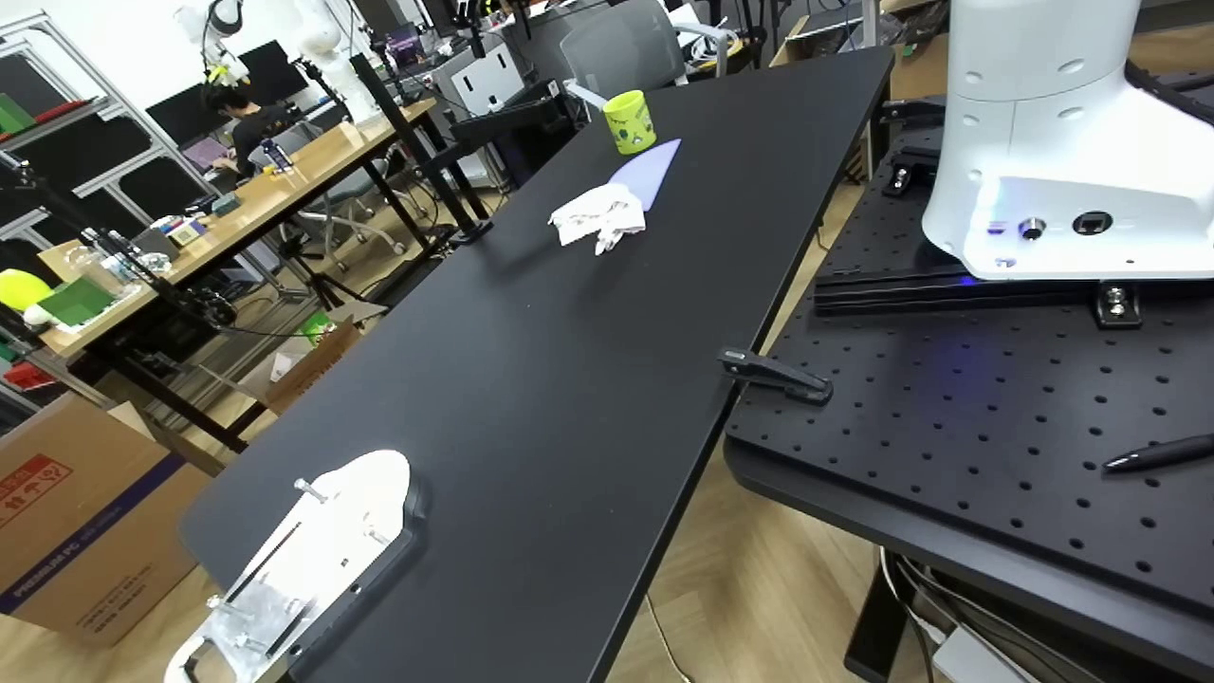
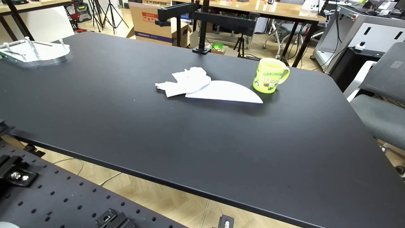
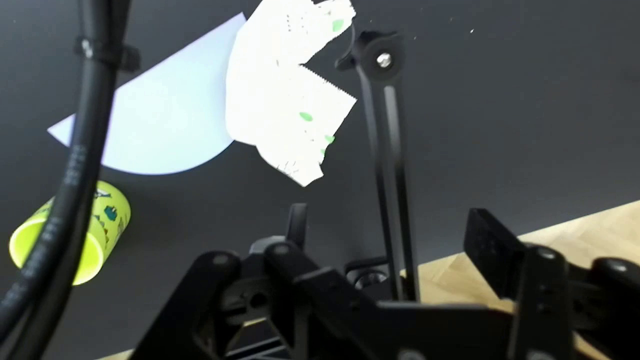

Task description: Pick the cloth on the object

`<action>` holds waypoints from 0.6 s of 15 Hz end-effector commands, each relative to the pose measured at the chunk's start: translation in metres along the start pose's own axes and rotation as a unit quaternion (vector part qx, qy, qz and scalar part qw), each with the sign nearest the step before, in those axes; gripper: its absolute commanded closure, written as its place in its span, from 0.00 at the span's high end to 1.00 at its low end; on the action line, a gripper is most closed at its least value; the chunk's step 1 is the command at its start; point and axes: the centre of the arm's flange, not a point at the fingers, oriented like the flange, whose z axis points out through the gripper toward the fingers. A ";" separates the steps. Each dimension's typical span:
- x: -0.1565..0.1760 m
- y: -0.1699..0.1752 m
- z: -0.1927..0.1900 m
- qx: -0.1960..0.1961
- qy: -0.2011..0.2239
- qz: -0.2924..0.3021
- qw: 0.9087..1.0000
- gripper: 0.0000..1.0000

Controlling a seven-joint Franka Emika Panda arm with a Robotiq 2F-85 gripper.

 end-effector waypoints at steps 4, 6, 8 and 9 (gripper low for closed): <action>-0.018 0.045 0.004 -0.020 0.057 0.053 0.997 1.00; -0.007 0.043 0.011 -0.017 0.048 0.038 0.998 1.00; -0.011 0.050 0.015 -0.012 0.043 0.050 0.998 1.00; -0.012 0.050 0.015 -0.012 0.042 0.050 0.998 1.00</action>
